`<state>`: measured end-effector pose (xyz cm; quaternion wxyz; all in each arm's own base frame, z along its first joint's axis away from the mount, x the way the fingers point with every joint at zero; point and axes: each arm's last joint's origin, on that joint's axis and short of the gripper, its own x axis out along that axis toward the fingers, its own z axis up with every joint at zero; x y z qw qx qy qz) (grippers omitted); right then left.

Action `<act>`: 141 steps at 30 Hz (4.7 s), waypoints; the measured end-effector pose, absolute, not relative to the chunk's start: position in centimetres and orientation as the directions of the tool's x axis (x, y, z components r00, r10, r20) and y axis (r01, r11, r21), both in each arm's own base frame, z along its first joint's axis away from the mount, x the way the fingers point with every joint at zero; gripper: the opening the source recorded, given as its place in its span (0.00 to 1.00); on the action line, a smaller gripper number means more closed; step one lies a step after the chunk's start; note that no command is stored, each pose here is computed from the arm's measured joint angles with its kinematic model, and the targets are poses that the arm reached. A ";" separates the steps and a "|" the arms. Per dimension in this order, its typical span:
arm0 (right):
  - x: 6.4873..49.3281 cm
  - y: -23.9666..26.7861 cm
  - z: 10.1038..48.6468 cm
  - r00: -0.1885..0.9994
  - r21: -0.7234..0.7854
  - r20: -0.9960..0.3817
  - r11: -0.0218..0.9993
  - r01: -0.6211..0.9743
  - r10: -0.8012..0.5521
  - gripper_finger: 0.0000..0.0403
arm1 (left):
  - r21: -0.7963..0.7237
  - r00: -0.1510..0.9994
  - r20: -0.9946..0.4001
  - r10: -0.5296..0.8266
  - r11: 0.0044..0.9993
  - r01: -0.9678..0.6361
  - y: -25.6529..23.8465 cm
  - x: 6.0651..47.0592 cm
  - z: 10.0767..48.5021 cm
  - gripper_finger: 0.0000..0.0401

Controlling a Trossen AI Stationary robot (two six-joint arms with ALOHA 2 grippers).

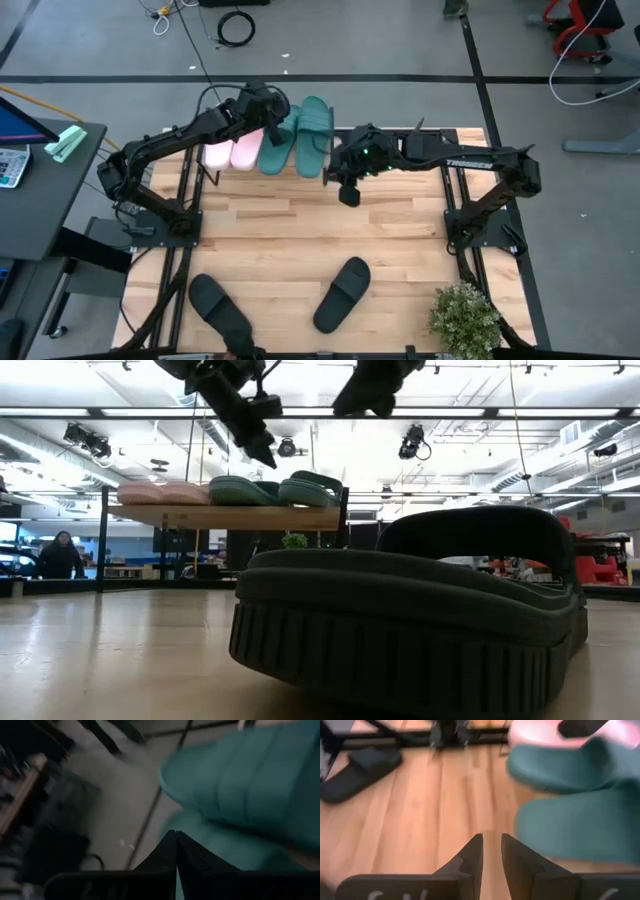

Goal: Pick and place slides into the shelf
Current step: Put the left black slide under the shelf

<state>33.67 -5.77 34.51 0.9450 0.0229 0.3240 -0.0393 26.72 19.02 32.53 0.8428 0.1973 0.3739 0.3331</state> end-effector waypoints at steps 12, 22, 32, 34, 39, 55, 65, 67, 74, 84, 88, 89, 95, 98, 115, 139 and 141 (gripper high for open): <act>34.4 -2.8 32.5 0.701 0.039 -0.712 0.996 0.085 -0.032 0.18 | 0.384 0.467 -0.688 0.556 0.824 -0.416 12.3 24.6 33.4 0.03; 34.2 -0.4 32.4 0.675 0.104 -0.737 0.989 0.104 0.007 0.13 | 0.160 0.427 -0.830 0.360 0.886 -0.435 5.7 24.3 32.6 0.08; 34.3 2.8 32.3 0.679 0.035 -0.734 0.997 0.065 -0.019 0.13 | -0.086 0.523 -0.850 0.061 0.964 -0.252 -4.7 24.7 32.3 0.04; 34.2 3.4 32.3 0.681 0.004 -0.731 0.997 0.073 -0.047 0.13 | -0.137 0.522 -0.853 0.014 0.959 -0.249 -7.0 24.4 32.2 0.03; 34.1 4.5 32.3 0.689 -0.042 -0.720 0.996 0.081 -0.087 0.13 | -0.229 0.479 -0.876 -0.064 0.927 -0.296 -12.3 23.8 30.7 0.02; 33.7 6.7 31.0 0.682 -0.012 -0.726 0.994 0.110 -0.084 0.13 | -0.206 -0.060 -0.964 -0.260 0.868 -0.451 -21.1 22.8 22.7 0.35; 32.6 7.0 24.7 0.625 -0.003 -0.773 0.985 0.171 -0.111 0.13 | 0.110 -0.243 -0.966 -0.087 0.711 -0.695 -22.3 20.3 20.9 0.40; 32.3 6.9 23.9 0.604 -0.002 -0.788 0.982 0.188 -0.117 0.13 | 0.151 -0.268 -0.962 -0.059 0.701 -0.697 -22.4 20.0 20.5 0.39; 32.3 6.9 23.9 0.603 -0.001 -0.789 0.982 0.187 -0.115 0.13 | 0.182 -0.283 -0.958 -0.042 0.675 -0.715 -23.0 20.3 19.2 0.35; 32.5 7.0 24.4 0.628 0.012 -0.770 0.982 0.186 -0.109 0.13 | 0.374 -0.415 -0.905 0.092 0.636 -0.675 -22.7 19.9 17.3 0.33; 32.5 7.0 24.4 0.629 0.013 -0.770 0.982 0.186 -0.109 0.13 | 0.420 -0.446 -0.886 0.123 0.620 -0.663 -22.6 19.8 17.1 0.33; 32.5 7.0 24.4 0.629 0.013 -0.770 0.983 0.186 -0.109 0.13 | 0.426 -0.448 -0.884 0.131 0.618 -0.661 -22.5 19.7 17.1 0.32; 32.5 7.0 24.5 0.630 0.013 -0.769 0.983 0.185 -0.109 0.13 | 0.441 -0.460 -0.876 0.147 0.630 -0.639 -22.4 19.6 17.2 0.18; 32.5 7.0 24.5 0.630 0.013 -0.769 0.983 0.185 -0.109 0.13 | 0.442 -0.456 -0.875 0.162 0.652 -0.616 -22.3 19.5 17.2 0.05; 32.6 6.9 24.5 0.635 -0.018 -0.765 0.989 0.149 -0.109 0.13 | 0.639 -0.140 -0.763 0.631 0.705 -0.307 -18.1 21.7 18.3 0.03; 32.8 6.2 24.6 0.636 -0.022 -0.761 0.985 0.172 -0.128 0.13 | 0.720 0.015 -0.648 0.762 0.619 -0.314 -10.3 28.0 18.5 0.03; 32.8 6.2 24.6 0.636 -0.024 -0.761 0.985 0.169 -0.128 0.13 | 0.694 0.071 -0.664 0.744 0.649 -0.311 -10.6 28.6 18.2 0.03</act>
